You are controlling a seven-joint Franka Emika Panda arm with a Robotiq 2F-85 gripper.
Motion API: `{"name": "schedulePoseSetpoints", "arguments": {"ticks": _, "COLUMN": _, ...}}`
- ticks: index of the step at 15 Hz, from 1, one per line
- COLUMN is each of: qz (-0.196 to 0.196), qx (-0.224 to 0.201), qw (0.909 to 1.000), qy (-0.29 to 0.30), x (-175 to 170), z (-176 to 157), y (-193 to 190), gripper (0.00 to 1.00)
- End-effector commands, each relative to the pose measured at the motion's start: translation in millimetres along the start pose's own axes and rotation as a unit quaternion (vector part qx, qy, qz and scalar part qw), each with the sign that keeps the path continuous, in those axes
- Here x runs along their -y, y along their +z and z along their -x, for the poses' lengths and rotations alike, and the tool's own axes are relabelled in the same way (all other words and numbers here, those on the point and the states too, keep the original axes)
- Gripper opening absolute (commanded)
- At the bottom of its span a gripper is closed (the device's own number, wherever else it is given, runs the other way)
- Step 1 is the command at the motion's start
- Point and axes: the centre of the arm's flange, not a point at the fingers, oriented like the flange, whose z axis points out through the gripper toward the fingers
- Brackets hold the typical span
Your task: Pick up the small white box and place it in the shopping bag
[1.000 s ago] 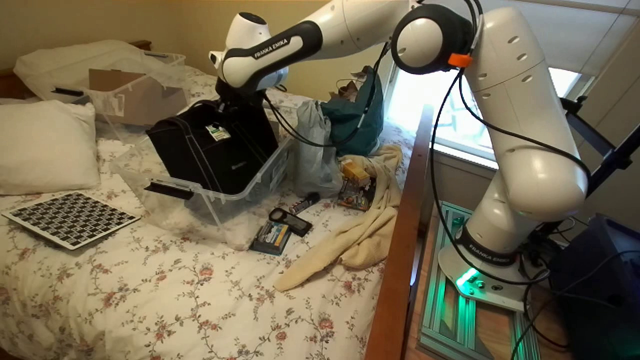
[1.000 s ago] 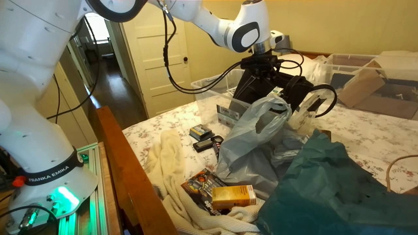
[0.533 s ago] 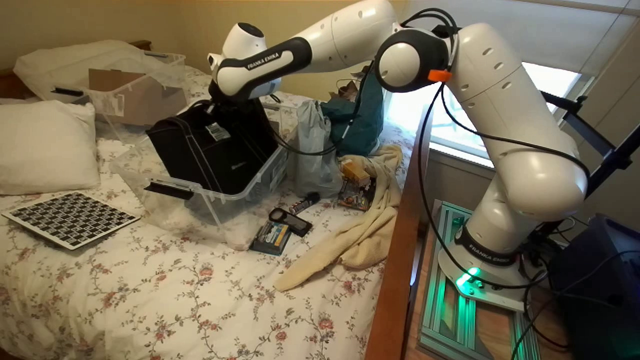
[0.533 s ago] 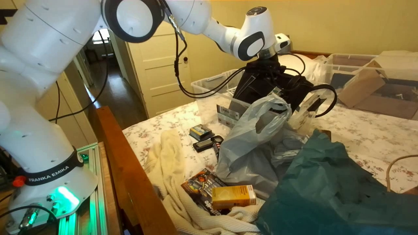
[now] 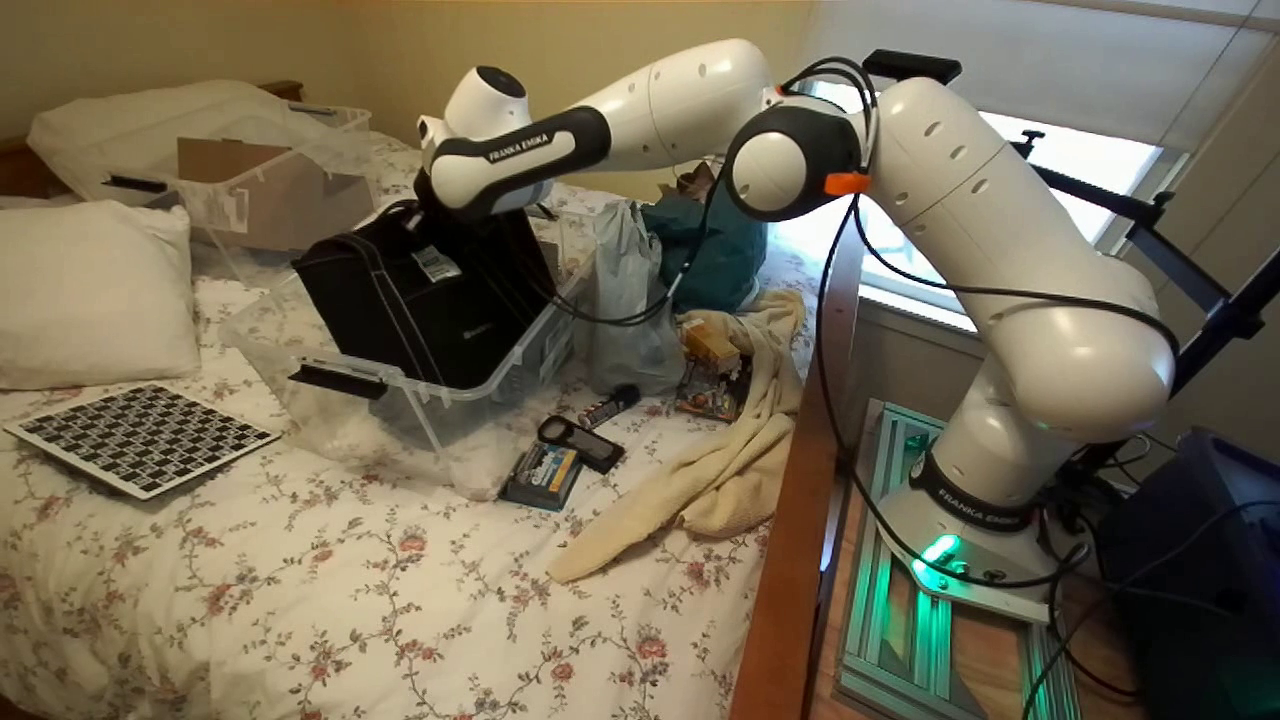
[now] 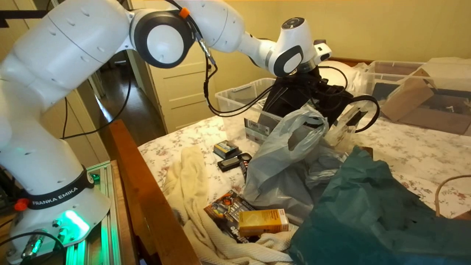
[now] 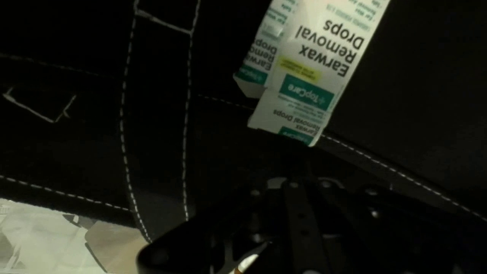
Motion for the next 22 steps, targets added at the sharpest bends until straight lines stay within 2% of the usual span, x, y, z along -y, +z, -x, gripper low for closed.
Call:
{"name": "schedulePoseSetpoints", "arguments": {"ticks": 1, "qz": 0.017, "qx": 0.009, "qw": 0.9998, "qy": 0.004, "x": -12.1, "z": -11.4, "y": 8.0, "gripper": 0.0}}
{"name": "schedulePoseSetpoints", "arguments": {"ticks": 12, "qz": -0.021, "qx": 0.111, "qw": 0.9933, "qy": -0.023, "x": -11.1, "z": 7.9, "y": 8.1, "gripper": 0.0}}
{"name": "schedulePoseSetpoints", "arguments": {"ticks": 15, "qz": -0.012, "qx": 0.105, "qw": 0.9942, "qy": -0.02, "x": -13.2, "z": 8.6, "y": -1.9, "gripper": 0.0}}
{"name": "schedulePoseSetpoints", "arguments": {"ticks": 16, "qz": -0.002, "qx": 0.098, "qw": 0.995, "qy": -0.019, "x": -14.4, "z": 8.4, "y": -9.0, "gripper": 0.04}}
{"name": "schedulePoseSetpoints", "arguments": {"ticks": 17, "qz": 0.004, "qx": 0.09, "qw": 0.9957, "qy": -0.021, "x": -15.1, "z": 8.3, "y": -17.4, "gripper": 0.27}}
{"name": "schedulePoseSetpoints", "arguments": {"ticks": 19, "qz": 0.018, "qx": 0.078, "qw": 0.9964, "qy": -0.027, "x": -17.2, "z": 5.6, "y": -32.3, "gripper": 0.31}}
{"name": "schedulePoseSetpoints", "arguments": {"ticks": 22, "qz": 0.014, "qx": 0.082, "qw": 0.9958, "qy": -0.039, "x": -18.6, "z": 3.7, "y": -55.8, "gripper": 0.5}}
